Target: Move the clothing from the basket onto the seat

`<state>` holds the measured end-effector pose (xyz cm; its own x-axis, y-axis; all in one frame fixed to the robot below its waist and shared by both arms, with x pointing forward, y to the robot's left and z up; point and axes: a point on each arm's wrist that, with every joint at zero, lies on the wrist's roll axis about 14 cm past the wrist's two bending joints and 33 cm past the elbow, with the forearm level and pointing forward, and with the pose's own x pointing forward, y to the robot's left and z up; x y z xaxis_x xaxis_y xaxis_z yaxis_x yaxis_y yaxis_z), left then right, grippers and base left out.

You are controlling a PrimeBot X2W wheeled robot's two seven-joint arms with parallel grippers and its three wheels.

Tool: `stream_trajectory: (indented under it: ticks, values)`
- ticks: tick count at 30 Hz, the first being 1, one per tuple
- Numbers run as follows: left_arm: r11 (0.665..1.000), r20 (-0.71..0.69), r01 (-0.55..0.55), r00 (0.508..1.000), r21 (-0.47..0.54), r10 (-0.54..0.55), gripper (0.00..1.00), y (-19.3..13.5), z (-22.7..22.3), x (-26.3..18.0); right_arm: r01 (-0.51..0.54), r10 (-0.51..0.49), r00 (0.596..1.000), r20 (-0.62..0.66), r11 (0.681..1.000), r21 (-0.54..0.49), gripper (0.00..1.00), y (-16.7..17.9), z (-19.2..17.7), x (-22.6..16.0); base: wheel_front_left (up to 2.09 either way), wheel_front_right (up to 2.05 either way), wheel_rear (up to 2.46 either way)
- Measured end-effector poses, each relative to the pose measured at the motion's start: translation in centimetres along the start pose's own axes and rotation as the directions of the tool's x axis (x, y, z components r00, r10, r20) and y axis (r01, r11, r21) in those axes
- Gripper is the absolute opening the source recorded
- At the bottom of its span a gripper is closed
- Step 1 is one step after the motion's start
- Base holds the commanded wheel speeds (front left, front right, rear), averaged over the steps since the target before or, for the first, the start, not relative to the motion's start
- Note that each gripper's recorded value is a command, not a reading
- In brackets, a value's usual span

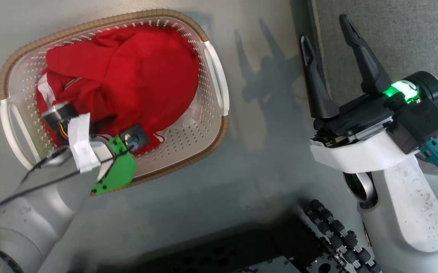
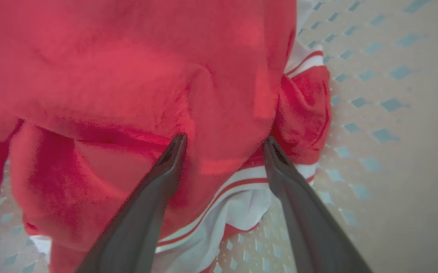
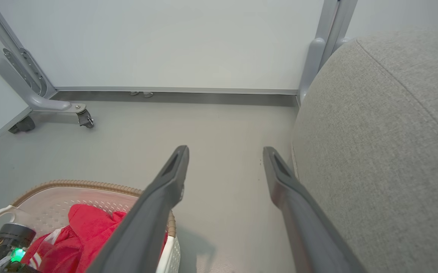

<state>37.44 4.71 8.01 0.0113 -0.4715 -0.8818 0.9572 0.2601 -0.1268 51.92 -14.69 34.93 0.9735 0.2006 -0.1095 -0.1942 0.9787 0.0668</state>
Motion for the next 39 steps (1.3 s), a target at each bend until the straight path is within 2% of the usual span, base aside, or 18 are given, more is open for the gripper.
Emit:
stream_trajectory:
  ticks: [5, 14, 15, 16, 26, 39]
  values:
    - [0.999, -0.018, -0.024, 1.0, 0.042, 0.024, 1.0, 1.7, -0.4, 0.8, 0.002, -0.002, 1.0, -0.006, 1.0, -0.009, 1.0, -0.2, -0.7, 0.2, 0.0, 0.0, 0.0]
    - [0.999, -0.044, -0.006, 0.999, 0.049, 0.008, 1.0, 1.0, -0.9, 1.9, -0.008, 0.008, 1.0, -0.028, 1.0, -0.009, 1.0, 0.2, -2.1, 0.3, 0.0, 0.0, 0.0]
    - [0.999, -0.052, -0.012, 0.999, 0.048, 0.014, 0.4, 1.3, -1.0, 1.9, -0.01, 0.009, 1.0, -0.028, 1.0, -0.008, 1.0, 0.2, -2.2, 0.3, 0.0, 0.0, 0.0]
    - [0.999, -0.057, -0.015, 0.998, 0.052, 0.018, 0.0, 1.4, -1.2, 1.8, -0.011, 0.01, 1.0, -0.028, 1.0, -0.007, 1.0, 0.3, -2.2, 0.4, 0.0, 0.0, 0.0]
    - [0.997, -0.055, -0.022, 0.998, 0.071, 0.026, 0.0, 1.4, -1.1, 1.3, -0.018, 0.018, 1.0, -0.014, 1.0, -0.012, 1.0, 0.6, -1.6, 0.5, 0.0, 0.0, 0.0]
    - [0.995, 0.058, -0.052, 0.997, 0.08, 0.048, 0.0, 0.4, 2.6, -1.7, -0.042, 0.043, 0.998, 0.046, 0.999, -0.017, 1.0, 1.7, 1.7, 0.6, 0.0, 0.0, 0.0]
